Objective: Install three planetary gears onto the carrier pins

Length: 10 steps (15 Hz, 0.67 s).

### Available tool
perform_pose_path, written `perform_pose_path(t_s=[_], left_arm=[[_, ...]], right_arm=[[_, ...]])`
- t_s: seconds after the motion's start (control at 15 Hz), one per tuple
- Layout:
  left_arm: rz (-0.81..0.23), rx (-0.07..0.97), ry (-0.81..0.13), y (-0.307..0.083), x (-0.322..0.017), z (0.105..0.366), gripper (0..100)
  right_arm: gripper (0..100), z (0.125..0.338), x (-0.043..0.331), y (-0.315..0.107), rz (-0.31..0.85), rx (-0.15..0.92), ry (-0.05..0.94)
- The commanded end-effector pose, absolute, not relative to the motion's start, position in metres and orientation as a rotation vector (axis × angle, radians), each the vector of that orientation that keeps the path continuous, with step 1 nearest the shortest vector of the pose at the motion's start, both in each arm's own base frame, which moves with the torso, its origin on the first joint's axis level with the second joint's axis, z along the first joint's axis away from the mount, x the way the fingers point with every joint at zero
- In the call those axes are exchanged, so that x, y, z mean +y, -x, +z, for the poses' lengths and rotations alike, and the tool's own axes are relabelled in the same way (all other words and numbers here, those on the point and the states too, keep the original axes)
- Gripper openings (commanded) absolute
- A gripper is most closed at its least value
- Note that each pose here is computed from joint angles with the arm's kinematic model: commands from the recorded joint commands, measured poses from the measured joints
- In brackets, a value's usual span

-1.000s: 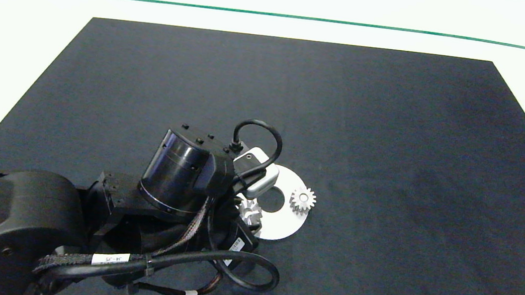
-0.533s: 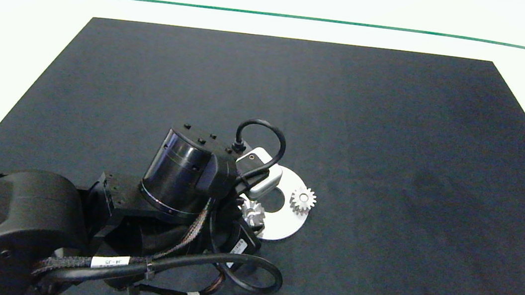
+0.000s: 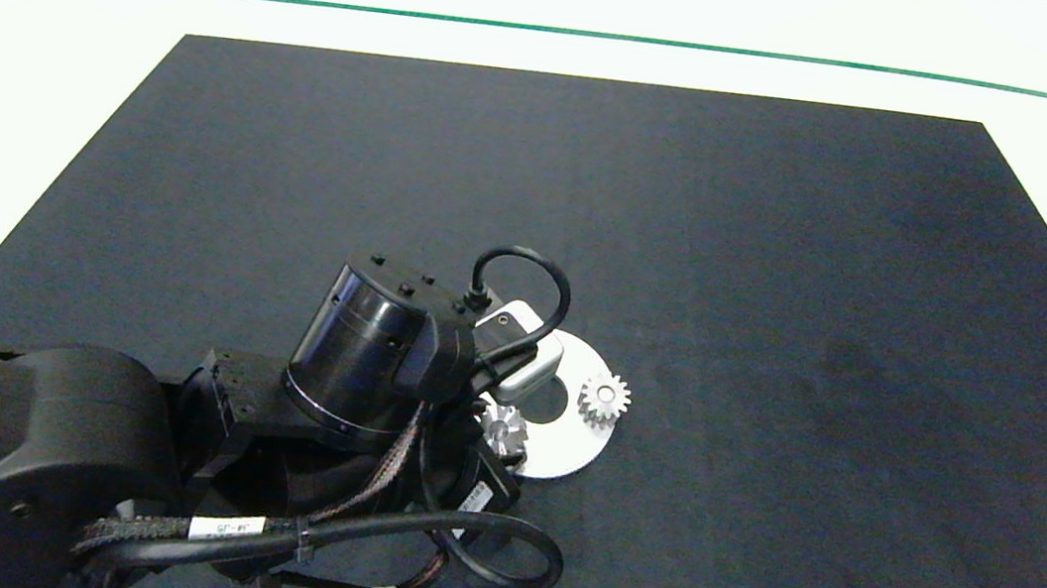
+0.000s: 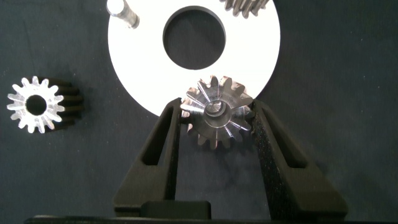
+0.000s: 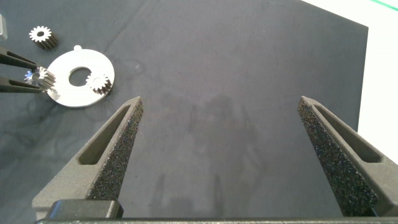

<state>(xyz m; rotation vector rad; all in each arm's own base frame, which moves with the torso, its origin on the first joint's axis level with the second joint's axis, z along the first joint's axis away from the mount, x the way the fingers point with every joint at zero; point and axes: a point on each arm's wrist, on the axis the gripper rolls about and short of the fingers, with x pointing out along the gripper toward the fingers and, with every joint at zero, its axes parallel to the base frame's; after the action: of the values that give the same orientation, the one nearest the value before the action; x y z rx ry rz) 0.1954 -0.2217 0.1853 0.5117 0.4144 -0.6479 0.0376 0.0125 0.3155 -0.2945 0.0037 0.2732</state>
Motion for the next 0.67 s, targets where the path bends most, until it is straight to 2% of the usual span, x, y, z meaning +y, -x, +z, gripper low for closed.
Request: perform_pose_path(t_s=[0.07,0.67], left_arm=[[-0.646,0.418,-0.515,-0.1962,-0.2221,0.1834,19],[-0.648,0.433,-0.524,-0.1983,-0.2252,0.1777,19]], right_arm=[[100,0.3154,0.0124,-0.0372,0.273,0.004,0.296],[100,0.3153,0.0126,-0.0377,0.273,0.006,0.297]])
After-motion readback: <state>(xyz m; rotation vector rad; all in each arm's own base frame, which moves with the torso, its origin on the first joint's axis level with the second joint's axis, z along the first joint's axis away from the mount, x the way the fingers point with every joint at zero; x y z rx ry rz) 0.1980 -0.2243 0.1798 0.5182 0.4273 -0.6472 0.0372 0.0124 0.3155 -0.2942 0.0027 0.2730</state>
